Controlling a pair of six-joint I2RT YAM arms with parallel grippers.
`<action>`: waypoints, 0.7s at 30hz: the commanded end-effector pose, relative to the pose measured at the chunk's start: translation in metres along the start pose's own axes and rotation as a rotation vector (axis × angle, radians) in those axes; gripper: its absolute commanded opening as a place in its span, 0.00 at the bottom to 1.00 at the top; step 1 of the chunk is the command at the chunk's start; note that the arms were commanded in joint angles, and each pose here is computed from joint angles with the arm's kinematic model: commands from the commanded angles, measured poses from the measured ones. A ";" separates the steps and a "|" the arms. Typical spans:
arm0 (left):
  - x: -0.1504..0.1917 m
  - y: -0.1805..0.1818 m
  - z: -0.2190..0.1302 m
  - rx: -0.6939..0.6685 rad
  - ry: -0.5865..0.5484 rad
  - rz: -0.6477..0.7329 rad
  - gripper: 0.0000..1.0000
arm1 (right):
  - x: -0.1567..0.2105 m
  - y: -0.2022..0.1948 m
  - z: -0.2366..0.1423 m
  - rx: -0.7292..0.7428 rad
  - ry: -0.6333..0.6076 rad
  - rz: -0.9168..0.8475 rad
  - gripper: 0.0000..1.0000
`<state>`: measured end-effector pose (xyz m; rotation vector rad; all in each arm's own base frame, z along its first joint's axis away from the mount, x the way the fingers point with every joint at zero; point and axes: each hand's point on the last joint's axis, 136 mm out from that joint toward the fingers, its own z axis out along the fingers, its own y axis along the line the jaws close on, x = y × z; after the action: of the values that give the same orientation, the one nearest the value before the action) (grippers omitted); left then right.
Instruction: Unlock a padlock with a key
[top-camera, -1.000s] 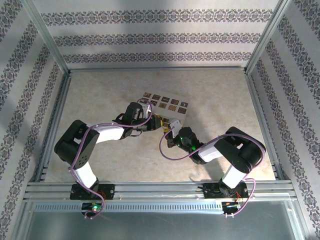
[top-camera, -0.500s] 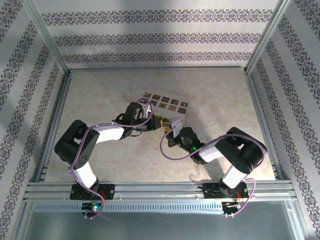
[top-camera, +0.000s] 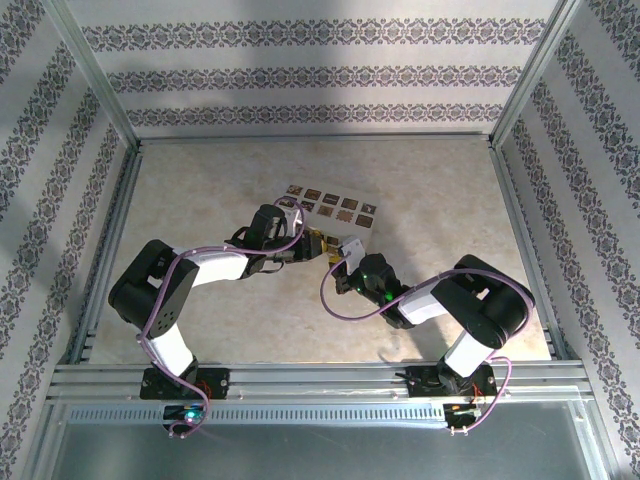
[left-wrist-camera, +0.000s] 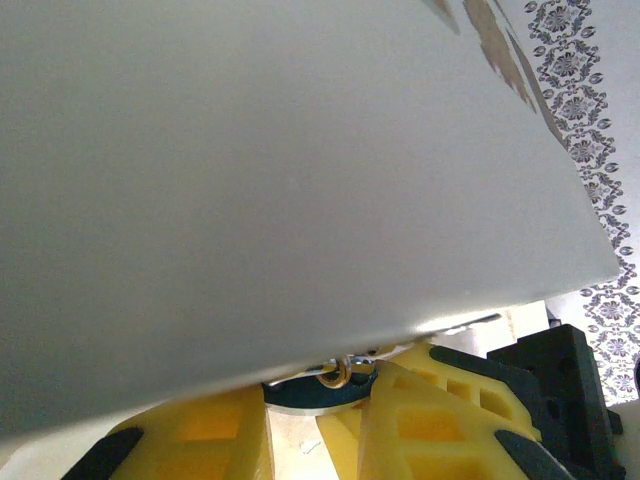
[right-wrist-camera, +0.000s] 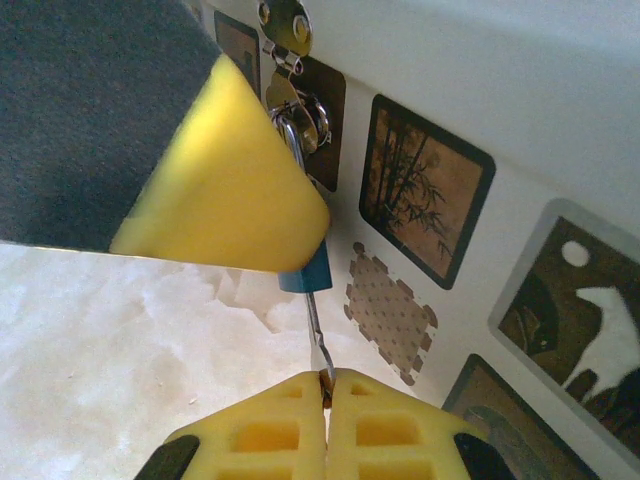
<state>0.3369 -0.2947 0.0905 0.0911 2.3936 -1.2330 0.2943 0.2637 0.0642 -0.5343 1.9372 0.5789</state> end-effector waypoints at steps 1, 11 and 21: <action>-0.005 -0.028 -0.003 0.084 -0.001 0.015 0.21 | -0.028 0.006 0.007 -0.027 -0.090 0.016 0.00; -0.002 -0.029 -0.004 0.087 0.008 0.011 0.21 | -0.056 0.015 0.011 -0.078 -0.195 0.026 0.00; 0.006 -0.025 -0.001 0.083 0.030 -0.003 0.21 | -0.094 0.020 0.006 -0.139 -0.287 0.005 0.00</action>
<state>0.3408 -0.2952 0.0948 0.0715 2.3728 -1.2415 0.3085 0.2735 0.0723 -0.5310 1.8959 0.6380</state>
